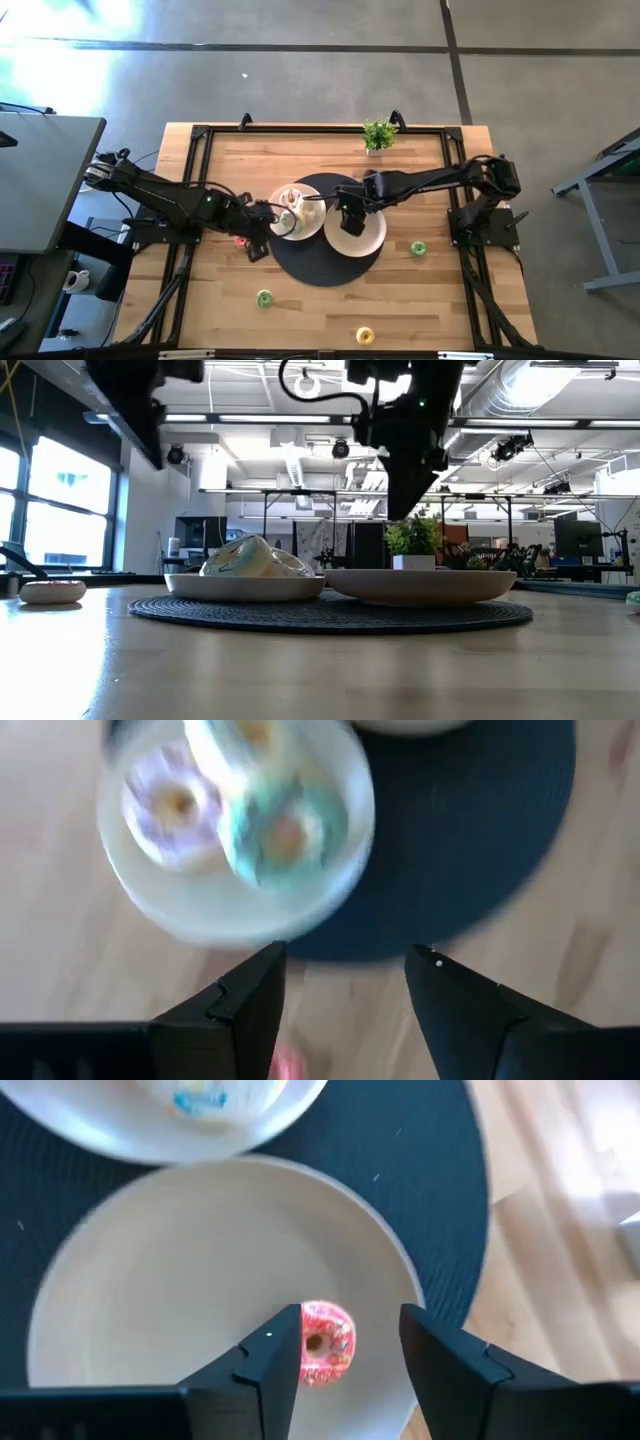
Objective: Pick & Place donuts
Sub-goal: Put the small pink donut on the light brown plate
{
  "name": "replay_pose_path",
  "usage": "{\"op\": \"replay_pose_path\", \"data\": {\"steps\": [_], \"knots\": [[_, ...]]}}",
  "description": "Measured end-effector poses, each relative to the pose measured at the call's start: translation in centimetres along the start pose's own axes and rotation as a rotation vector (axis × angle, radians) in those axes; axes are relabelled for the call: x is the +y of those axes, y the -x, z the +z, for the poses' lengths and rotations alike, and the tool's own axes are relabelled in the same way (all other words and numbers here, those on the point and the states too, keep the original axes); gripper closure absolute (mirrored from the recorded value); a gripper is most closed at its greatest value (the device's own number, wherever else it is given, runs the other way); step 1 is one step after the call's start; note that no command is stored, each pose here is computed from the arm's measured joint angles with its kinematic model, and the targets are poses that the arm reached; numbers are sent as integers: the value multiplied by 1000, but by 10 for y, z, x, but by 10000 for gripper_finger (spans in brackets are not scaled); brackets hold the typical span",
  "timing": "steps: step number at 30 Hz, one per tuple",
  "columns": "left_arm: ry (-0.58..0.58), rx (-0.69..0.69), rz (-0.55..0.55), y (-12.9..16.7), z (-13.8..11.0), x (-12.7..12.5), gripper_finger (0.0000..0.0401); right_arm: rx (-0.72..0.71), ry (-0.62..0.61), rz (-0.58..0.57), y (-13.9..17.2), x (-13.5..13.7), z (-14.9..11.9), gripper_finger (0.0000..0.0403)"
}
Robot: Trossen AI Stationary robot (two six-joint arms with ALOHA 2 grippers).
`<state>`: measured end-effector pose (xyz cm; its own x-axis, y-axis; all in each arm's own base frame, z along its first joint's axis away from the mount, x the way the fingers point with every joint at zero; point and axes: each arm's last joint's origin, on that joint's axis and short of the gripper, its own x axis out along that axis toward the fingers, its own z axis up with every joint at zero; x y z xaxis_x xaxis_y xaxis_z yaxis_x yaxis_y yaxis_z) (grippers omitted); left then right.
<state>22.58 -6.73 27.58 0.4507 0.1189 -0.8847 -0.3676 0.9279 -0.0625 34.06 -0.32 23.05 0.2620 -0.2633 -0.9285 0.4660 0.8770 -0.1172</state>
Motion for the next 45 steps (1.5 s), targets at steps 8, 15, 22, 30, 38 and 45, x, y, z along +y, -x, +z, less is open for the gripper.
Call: {"op": "replay_pose_path", "data": {"steps": [8,15,22,30,38,45], "knots": [[137,250,186,-11,-32,20,199,-35,20,14,7,9,-3,241],[285,309,113,-57,-64,25,199,-53,39,24,9,17,-5,238],[295,298,87,-77,-80,30,200,-65,37,32,9,18,-4,237],[312,283,94,-89,-87,32,200,-77,36,8,9,18,-4,239],[317,287,89,-98,-90,32,222,-75,36,9,9,18,-4,240],[319,289,91,-97,-90,32,313,-76,45,17,9,18,-4,247]]}}
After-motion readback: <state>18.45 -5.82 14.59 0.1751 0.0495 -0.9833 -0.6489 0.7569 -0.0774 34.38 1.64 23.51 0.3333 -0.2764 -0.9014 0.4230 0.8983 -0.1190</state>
